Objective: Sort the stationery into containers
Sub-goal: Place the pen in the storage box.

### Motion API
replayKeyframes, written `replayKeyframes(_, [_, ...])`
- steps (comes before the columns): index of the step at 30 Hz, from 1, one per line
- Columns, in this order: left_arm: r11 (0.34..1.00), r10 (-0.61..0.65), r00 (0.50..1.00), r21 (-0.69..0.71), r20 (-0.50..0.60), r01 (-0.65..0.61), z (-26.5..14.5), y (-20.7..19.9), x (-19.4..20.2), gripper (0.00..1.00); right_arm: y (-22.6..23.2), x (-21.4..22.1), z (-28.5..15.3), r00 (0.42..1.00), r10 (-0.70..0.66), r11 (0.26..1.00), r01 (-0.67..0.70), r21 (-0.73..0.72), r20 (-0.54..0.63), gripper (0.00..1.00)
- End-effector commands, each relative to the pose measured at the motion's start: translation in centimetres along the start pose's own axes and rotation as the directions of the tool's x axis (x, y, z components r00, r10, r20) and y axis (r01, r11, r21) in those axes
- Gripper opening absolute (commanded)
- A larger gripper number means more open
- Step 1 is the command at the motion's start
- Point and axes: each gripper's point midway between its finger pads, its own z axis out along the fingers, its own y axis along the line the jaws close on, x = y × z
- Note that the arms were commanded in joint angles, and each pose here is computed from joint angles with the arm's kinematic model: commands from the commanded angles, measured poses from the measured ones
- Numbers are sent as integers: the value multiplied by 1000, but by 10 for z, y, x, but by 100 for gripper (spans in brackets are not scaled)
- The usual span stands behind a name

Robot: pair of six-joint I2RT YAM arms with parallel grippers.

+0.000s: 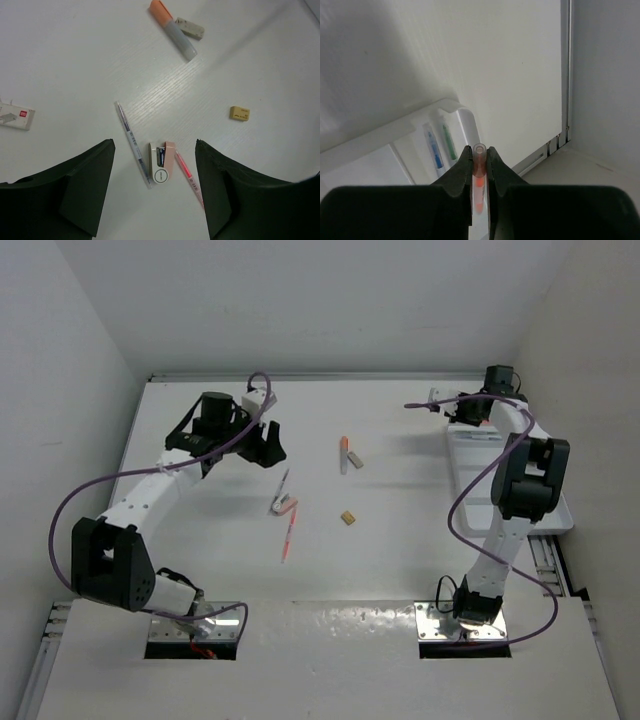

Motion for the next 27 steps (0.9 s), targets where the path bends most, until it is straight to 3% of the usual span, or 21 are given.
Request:
replayKeyframes(1, [1000, 17, 1000, -14, 5, -17, 3, 7, 1, 72, -27, 12, 1, 993, -97, 994, 100, 46, -69, 0])
replayKeyframes(5, [1000, -2, 1000, -12, -29, 2, 6, 8, 10, 72, -20, 23, 9, 991, -92, 995, 94, 14, -102, 11])
replayKeyframes(9, [1000, -20, 998, -14, -63, 19, 8, 7, 19, 72, -20, 24, 7, 992, -66, 998, 68, 13, -110, 30])
replayKeyframes(14, [999, -35, 992, -22, -121, 32, 8, 3, 40, 71, -22, 15, -7, 994, -35, 999, 37, 19, -100, 37])
replayKeyframes(17, [997, -70, 984, -36, -163, 65, 9, -8, 59, 71, -32, -7, -32, 998, 46, 997, -42, 66, -53, 38])
replayKeyframes(19, [998, -59, 982, -39, -178, 53, 11, -18, 67, 71, -31, -38, -47, 983, 179, 981, -182, 71, 48, 39])
replayKeyframes(23, [998, -44, 977, -56, -207, 33, 16, -35, 88, 68, -36, -115, -108, 870, 421, 891, -450, 65, 257, 44])
replayKeyframes(24, [997, -54, 973, -65, -223, 40, 16, -36, 99, 68, -22, -131, -112, 793, 539, 826, -563, 5, 285, 45])
replayKeyframes(26, [996, -62, 967, -78, -246, 44, 18, -41, 111, 67, -6, -158, -131, 718, 602, 778, -625, -55, 349, 49])
replayKeyframes(27, [996, -64, 965, -81, -253, 45, 18, -43, 113, 67, 3, -167, -136, 646, 676, 715, -692, -102, 355, 50])
